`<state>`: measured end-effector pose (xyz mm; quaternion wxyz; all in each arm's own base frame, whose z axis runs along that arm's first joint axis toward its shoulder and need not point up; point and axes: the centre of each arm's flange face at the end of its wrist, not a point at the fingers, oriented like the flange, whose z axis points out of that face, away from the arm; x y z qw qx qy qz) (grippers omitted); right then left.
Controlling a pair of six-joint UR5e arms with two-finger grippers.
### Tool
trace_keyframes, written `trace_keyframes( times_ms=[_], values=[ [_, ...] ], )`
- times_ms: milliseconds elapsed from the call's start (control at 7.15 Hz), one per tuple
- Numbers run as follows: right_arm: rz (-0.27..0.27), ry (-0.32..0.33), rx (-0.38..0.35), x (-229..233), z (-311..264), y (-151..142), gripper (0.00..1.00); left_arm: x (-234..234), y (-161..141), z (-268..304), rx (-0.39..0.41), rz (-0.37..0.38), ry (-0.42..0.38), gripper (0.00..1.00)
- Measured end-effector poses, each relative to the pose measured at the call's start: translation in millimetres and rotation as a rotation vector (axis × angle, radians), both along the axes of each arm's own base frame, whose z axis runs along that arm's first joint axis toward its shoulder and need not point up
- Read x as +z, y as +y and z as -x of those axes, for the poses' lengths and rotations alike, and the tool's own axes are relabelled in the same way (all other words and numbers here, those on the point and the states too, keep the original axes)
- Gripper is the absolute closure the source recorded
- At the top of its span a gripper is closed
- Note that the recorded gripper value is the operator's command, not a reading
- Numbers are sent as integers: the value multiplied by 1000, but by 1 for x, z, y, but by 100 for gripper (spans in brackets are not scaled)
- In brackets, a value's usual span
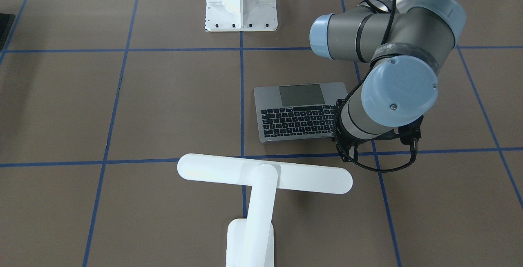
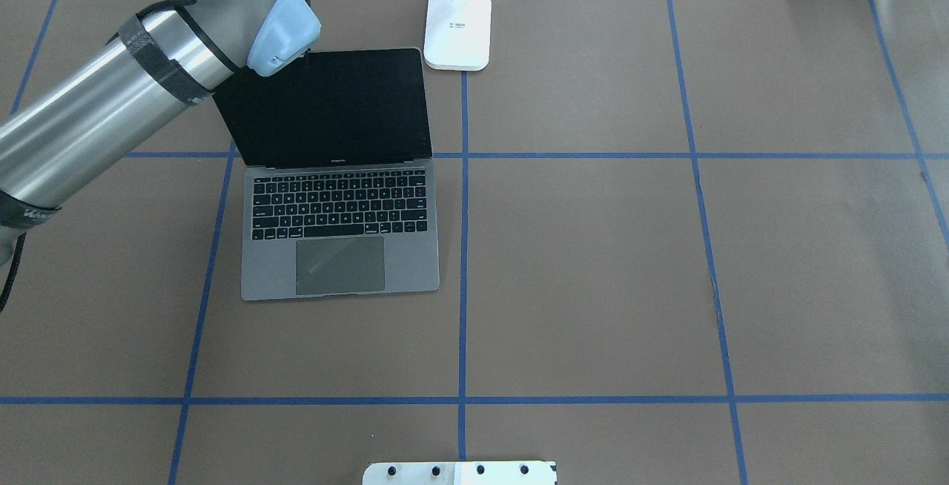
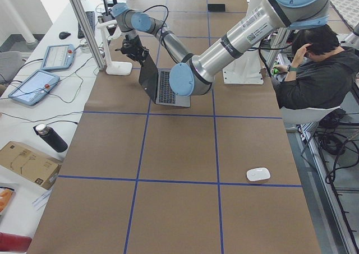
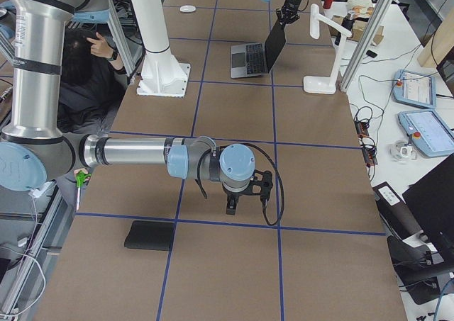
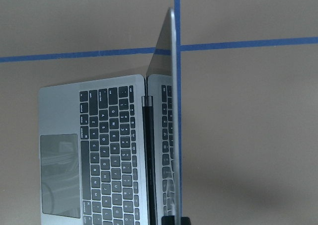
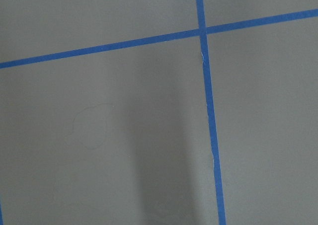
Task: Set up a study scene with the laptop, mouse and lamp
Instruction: 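Slide the laptop farther from the robot, beside the white lamp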
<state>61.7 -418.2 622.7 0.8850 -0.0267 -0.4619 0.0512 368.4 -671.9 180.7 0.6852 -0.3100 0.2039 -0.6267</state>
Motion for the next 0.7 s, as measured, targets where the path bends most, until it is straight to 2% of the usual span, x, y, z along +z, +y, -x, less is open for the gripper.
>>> trace_keyframes(
  times_ms=[559,699],
  values=[
    [2,0,0,0,0,0,0,8,-11,-7,-1,-37,23,100],
    [2,0,0,0,0,0,0,11,-14,-8,-1,-45,29,92]
  ],
)
